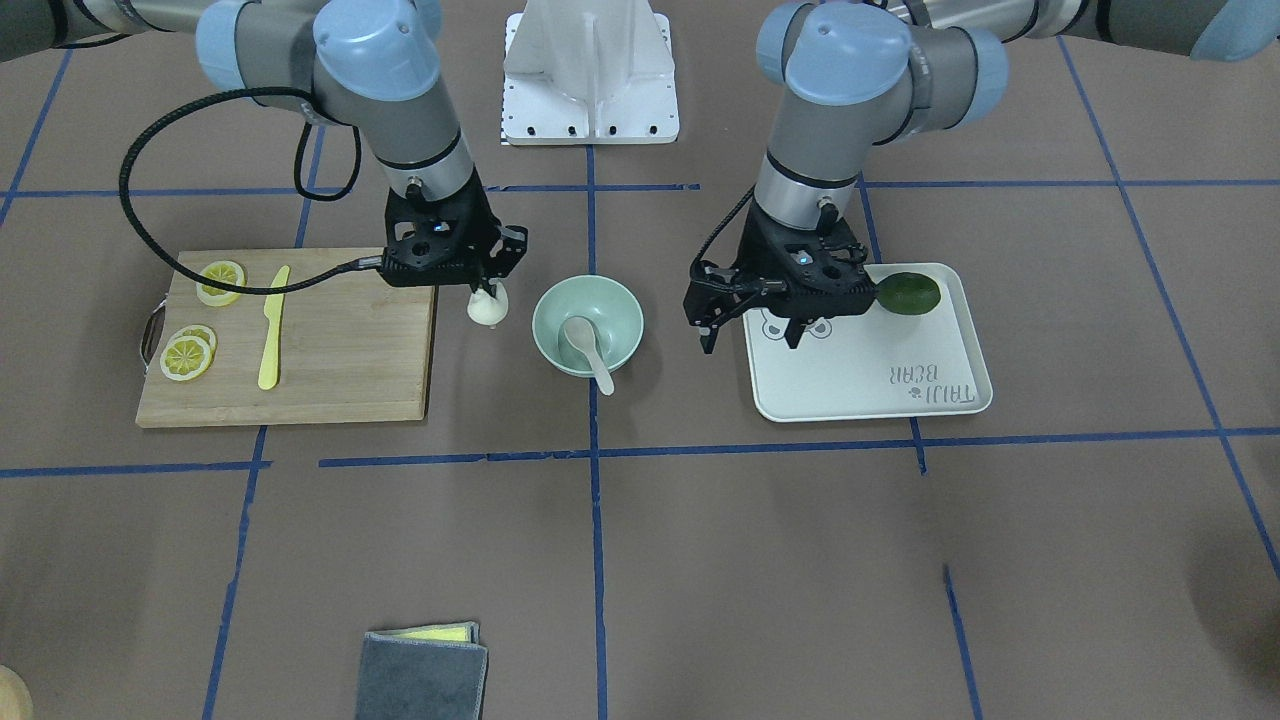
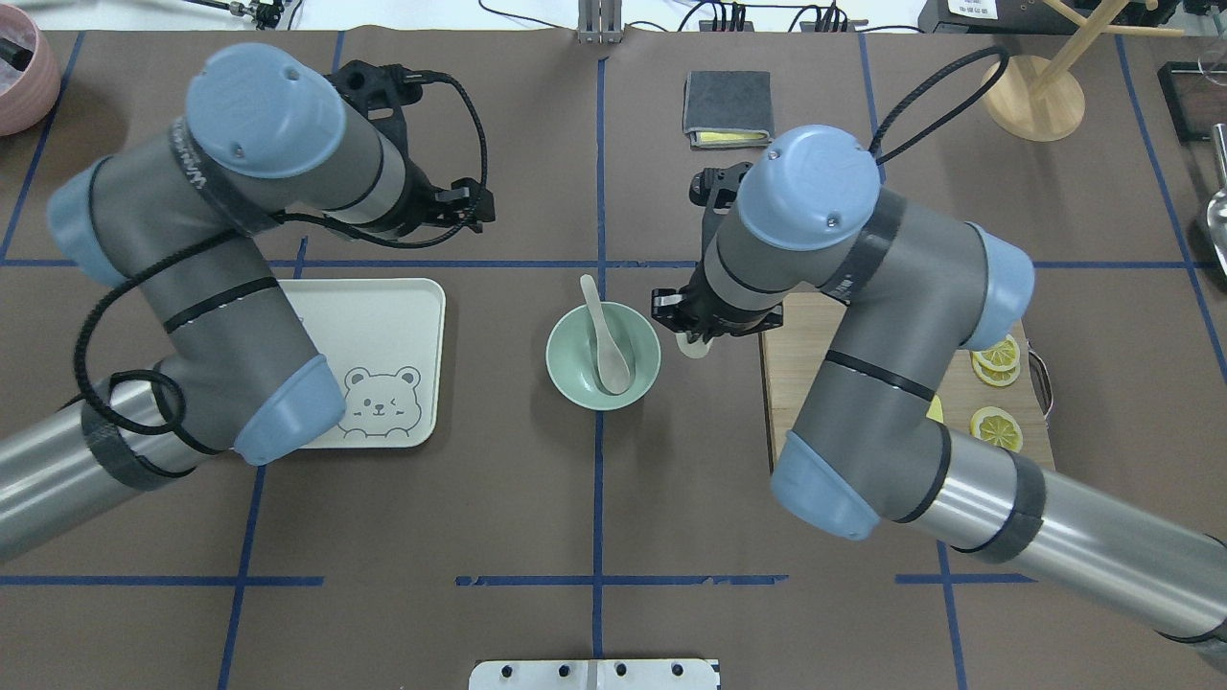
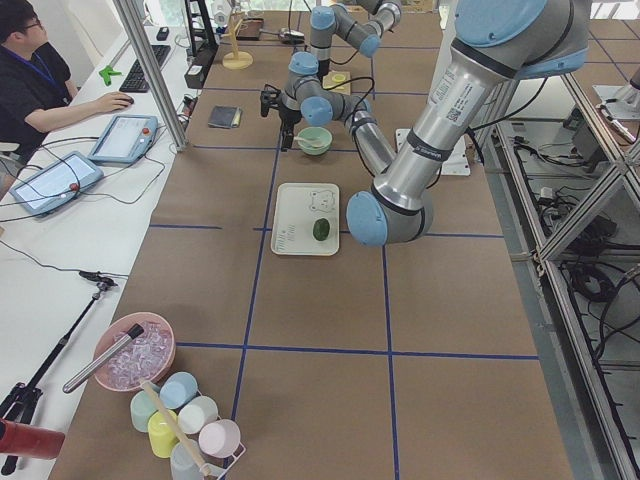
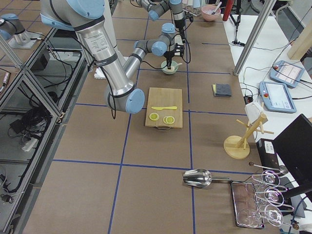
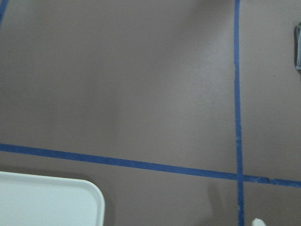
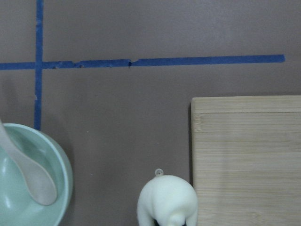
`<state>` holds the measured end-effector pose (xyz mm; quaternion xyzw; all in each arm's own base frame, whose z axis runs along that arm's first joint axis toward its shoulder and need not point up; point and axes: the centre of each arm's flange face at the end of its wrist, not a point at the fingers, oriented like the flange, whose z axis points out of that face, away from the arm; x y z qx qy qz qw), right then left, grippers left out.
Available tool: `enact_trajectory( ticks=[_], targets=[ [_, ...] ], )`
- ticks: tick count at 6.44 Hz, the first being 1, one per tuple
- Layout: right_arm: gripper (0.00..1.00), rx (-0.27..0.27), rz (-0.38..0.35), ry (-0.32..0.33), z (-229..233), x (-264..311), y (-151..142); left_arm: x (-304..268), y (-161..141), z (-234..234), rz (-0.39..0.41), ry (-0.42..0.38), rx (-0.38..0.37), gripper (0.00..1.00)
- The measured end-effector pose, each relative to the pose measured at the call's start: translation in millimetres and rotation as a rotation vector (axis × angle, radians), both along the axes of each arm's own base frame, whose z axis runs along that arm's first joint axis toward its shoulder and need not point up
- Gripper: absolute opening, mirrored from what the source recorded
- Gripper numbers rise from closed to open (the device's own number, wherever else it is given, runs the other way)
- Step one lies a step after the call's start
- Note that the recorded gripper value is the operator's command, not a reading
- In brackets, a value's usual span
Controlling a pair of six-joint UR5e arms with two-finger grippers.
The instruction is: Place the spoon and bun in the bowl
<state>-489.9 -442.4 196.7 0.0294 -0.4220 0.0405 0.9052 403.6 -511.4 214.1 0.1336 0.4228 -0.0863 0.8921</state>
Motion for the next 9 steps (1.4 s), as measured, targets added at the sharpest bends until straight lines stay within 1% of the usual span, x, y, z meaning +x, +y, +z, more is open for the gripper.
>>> enact_trajectory(
  ticks=[1, 2, 3, 4, 5, 7, 9],
  targets=[
    [0.00, -0.002, 0.001, -0.015, -14, -32, -1, -32, -7, 19, 0.027, -0.062, 0.057, 1.00],
    [0.14, 0.002, 0.010, -0.050, -22, -62, -4, -62, -18, 32, 0.040, -0.117, 0.098, 1.00],
    [0.96, 0.005, 0.021, -0.079, -28, -82, -7, -89, -23, 44, 0.055, -0.163, 0.128, 1.00],
    [1.00, 0.008, 0.027, -0.091, -33, -92, -8, -111, -26, 56, 0.070, -0.200, 0.157, 1.00],
    [1.00, 0.010, 0.028, -0.097, -36, -95, -8, -126, -30, 64, 0.080, -0.225, 0.174, 1.00],
    [1.00, 0.009, 0.028, -0.100, -39, -94, -7, -140, -34, 74, 0.087, -0.250, 0.185, 1.00],
    [1.00, 0.000, 0.030, -0.099, -46, -88, -3, -189, -48, 99, 0.116, -0.319, 0.227, 1.00]
  ],
)
